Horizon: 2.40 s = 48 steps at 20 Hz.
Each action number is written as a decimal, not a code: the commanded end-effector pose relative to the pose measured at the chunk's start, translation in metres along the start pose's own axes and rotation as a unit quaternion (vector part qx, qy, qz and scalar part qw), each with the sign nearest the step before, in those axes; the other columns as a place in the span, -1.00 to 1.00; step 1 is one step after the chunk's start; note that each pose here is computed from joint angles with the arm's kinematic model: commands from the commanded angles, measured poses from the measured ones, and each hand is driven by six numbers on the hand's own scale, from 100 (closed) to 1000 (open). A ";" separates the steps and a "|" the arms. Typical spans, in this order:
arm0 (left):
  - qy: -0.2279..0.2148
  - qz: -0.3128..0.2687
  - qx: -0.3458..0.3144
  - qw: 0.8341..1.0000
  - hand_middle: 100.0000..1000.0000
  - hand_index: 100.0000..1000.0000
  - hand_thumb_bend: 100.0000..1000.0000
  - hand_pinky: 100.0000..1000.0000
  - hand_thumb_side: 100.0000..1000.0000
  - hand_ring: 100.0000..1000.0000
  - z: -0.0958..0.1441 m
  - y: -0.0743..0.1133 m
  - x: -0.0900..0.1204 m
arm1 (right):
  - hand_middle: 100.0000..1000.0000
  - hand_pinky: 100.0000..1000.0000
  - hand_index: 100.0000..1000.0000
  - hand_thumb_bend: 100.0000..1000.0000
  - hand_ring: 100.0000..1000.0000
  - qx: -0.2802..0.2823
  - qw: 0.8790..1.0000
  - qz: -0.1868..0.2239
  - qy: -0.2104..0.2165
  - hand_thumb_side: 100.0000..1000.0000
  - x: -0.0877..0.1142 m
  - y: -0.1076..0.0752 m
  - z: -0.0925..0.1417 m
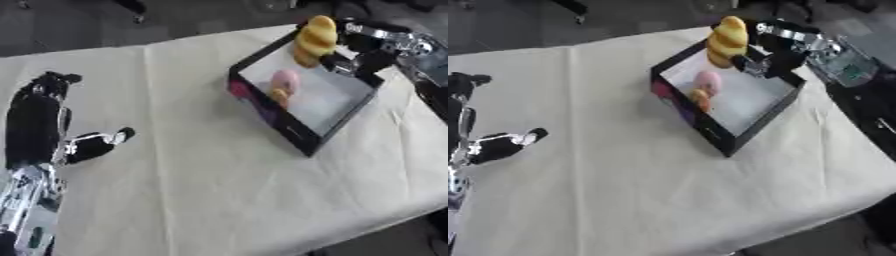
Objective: Pick up the objects with one hand, pass them to the other hand, and then place them into the box on the other side of the table.
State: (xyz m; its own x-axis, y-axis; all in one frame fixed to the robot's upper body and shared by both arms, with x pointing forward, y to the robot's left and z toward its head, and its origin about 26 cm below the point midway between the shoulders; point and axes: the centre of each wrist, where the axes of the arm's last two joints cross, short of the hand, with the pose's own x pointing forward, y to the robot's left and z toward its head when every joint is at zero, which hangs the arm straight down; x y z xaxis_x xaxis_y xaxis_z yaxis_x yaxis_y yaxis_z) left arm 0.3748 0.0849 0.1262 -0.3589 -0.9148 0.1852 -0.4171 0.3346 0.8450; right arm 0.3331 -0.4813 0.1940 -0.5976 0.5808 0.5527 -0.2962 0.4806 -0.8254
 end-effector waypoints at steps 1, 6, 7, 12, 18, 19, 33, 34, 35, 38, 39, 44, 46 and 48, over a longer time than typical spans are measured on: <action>-0.002 -0.004 0.012 1.000 0.26 0.50 0.83 0.57 -0.33 0.46 -0.004 0.007 -0.001 | 1.00 1.00 1.00 -1.00 1.00 0.154 0.972 0.141 -0.110 -0.46 0.012 -0.024 0.003; -0.001 -0.005 0.013 1.000 0.26 0.50 0.83 0.57 -0.33 0.46 -0.004 0.007 -0.002 | 1.00 1.00 1.00 -1.00 1.00 0.144 0.966 0.150 -0.154 -1.00 0.030 -0.029 -0.009; -0.001 -0.005 0.014 1.000 0.26 0.50 0.83 0.57 -0.33 0.46 -0.004 0.007 -0.002 | 1.00 1.00 1.00 -1.00 1.00 0.140 0.965 0.152 -0.160 -1.00 0.033 -0.031 -0.010; -0.001 -0.005 0.013 1.000 0.26 0.50 0.83 0.58 -0.34 0.46 -0.004 0.007 -0.002 | 1.00 1.00 1.00 -1.00 1.00 0.085 0.971 0.129 -0.181 -0.76 0.035 -0.030 -0.009; -0.005 -0.007 0.012 1.000 0.26 0.49 0.84 0.58 -0.34 0.47 -0.004 0.007 -0.002 | 1.00 1.00 1.00 -1.00 1.00 0.125 0.967 0.108 -0.193 -0.67 0.033 -0.018 -0.012; -0.005 -0.007 0.012 1.000 0.26 0.49 0.84 0.58 -0.34 0.47 -0.004 0.007 -0.002 | 1.00 1.00 1.00 -1.00 1.00 0.130 0.968 0.109 -0.185 -0.67 0.031 -0.017 -0.010; -0.001 -0.009 0.013 1.000 0.25 0.49 0.84 0.58 -0.34 0.47 -0.004 0.008 -0.004 | 1.00 1.00 1.00 -1.00 1.00 0.131 0.965 0.155 -0.166 -0.99 0.038 -0.032 -0.008; -0.001 -0.010 0.013 1.000 0.25 0.49 0.84 0.58 -0.33 0.47 -0.004 0.008 -0.004 | 1.00 1.00 1.00 -1.00 1.00 0.133 0.964 0.159 -0.165 -1.00 0.040 -0.032 -0.008; 0.000 -0.010 0.014 1.000 0.25 0.49 0.84 0.58 -0.34 0.47 -0.005 0.008 -0.005 | 1.00 1.00 1.00 -0.72 1.00 0.134 0.964 0.164 -0.162 -0.98 0.040 -0.033 -0.007; 0.003 -0.012 0.017 1.000 0.25 0.49 0.84 0.58 -0.34 0.47 -0.006 0.009 -0.007 | 1.00 1.00 1.00 -1.00 1.00 0.113 0.969 0.175 -0.134 -0.11 0.035 -0.037 0.001; 0.003 -0.012 0.017 1.000 0.25 0.49 0.84 0.58 -0.34 0.47 -0.006 0.010 -0.007 | 1.00 1.00 1.00 -1.00 1.00 0.103 0.970 0.180 -0.129 -0.17 0.034 -0.038 0.001; 0.003 -0.011 0.017 1.000 0.25 0.49 0.84 0.58 -0.33 0.47 -0.006 0.010 -0.006 | 1.00 1.00 1.00 -1.00 1.00 0.072 0.970 0.197 -0.121 -0.14 0.034 -0.030 -0.002; 0.002 -0.011 0.016 1.000 0.25 0.49 0.85 0.58 -0.33 0.47 -0.006 0.010 -0.006 | 1.00 1.00 1.00 -1.00 1.00 0.064 0.974 0.178 -0.124 -0.78 0.028 -0.020 -0.003; 0.001 -0.010 0.016 1.000 0.25 0.48 0.85 0.58 -0.33 0.47 -0.006 0.010 -0.005 | 1.00 1.00 1.00 -1.00 1.00 0.088 0.973 0.157 -0.142 -0.30 0.029 -0.008 -0.009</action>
State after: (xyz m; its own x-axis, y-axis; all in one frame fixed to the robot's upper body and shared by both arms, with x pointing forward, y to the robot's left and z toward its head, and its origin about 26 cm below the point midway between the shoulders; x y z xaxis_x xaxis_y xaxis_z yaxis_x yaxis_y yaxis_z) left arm 0.3763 0.0894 0.1263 -0.3425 -0.9217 0.1819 -0.4233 0.3242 0.8460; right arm 0.3266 -0.4631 0.2029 -0.7399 0.5634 0.3676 -0.1552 0.3888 -0.9082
